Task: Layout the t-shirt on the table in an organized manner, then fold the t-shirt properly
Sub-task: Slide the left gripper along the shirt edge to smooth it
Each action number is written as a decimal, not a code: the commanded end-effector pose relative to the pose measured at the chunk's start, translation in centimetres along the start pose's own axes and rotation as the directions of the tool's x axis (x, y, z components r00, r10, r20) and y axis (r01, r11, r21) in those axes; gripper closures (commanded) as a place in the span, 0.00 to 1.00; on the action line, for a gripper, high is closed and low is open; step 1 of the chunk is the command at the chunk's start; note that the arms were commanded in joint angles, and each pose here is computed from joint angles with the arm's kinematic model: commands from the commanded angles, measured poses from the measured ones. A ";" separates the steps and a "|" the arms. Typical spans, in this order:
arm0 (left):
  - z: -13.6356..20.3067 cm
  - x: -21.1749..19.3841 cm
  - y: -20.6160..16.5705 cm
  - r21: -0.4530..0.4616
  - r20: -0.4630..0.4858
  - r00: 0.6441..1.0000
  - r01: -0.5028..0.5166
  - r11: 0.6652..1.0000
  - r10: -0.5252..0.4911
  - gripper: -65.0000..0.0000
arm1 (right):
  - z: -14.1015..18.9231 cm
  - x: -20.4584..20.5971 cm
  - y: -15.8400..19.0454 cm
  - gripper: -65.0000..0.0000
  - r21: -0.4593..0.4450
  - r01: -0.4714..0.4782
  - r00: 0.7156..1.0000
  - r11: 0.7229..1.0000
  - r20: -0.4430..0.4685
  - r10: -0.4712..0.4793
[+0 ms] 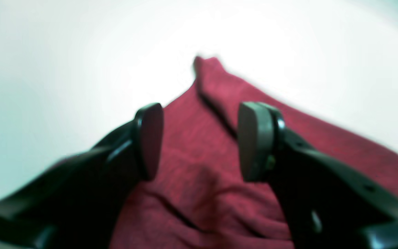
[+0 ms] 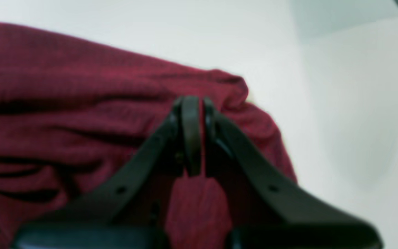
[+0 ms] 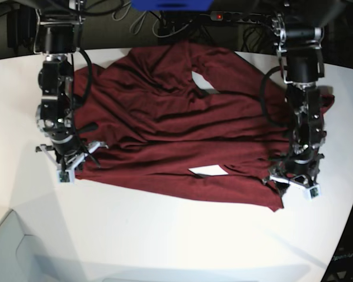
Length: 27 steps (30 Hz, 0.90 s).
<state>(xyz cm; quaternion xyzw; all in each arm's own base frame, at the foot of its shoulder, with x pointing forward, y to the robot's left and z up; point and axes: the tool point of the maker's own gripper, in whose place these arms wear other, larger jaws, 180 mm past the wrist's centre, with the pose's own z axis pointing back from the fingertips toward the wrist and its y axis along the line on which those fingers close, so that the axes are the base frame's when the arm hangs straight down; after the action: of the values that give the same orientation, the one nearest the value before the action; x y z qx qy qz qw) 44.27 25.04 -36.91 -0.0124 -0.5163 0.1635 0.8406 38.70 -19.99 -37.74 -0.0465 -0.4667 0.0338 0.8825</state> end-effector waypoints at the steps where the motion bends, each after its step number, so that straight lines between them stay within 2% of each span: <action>1: -0.8 3.3 -0.8 -0.014 0.069 0.998 -0.013 1.000 0.014 0.48 | 0.1 2.3 -0.5 0.99 -0.014 0.000 0.998 1.000 0.066 0.001; 3: -2.0 2.4 -1.9 -0.022 0.030 0.999 -0.043 0.999 0.044 0.48 | 0.2 1.7 -0.5 0.99 -0.013 -0.001 0.998 1.000 0.056 0.002; 7: -3.3 2.2 -3.1 -0.029 0.040 0.997 -0.065 0.997 0.066 0.48 | 0.3 1.0 -0.4 0.99 -0.011 -0.002 0.999 1.000 0.043 0.002; 13: -4.0 0.7 -5.8 -0.073 0.040 0.999 0.033 0.997 -0.031 0.48 | 0.5 0.0 -0.5 0.99 -0.013 -0.003 1.000 1.000 0.024 0.003; 27: -3.7 -0.6 -4.6 -0.056 0.034 0.999 0.035 0.998 -0.033 0.48 | 0.5 -0.3 -0.6 0.99 -0.014 -0.004 1.000 1.000 0.016 0.004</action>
<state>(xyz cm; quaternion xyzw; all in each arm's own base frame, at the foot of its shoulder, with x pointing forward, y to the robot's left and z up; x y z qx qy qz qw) 46.96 20.47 -40.67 -0.0256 -0.5057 0.1334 0.8519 37.05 -20.15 -39.26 -0.0471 -0.4496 0.0335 0.8914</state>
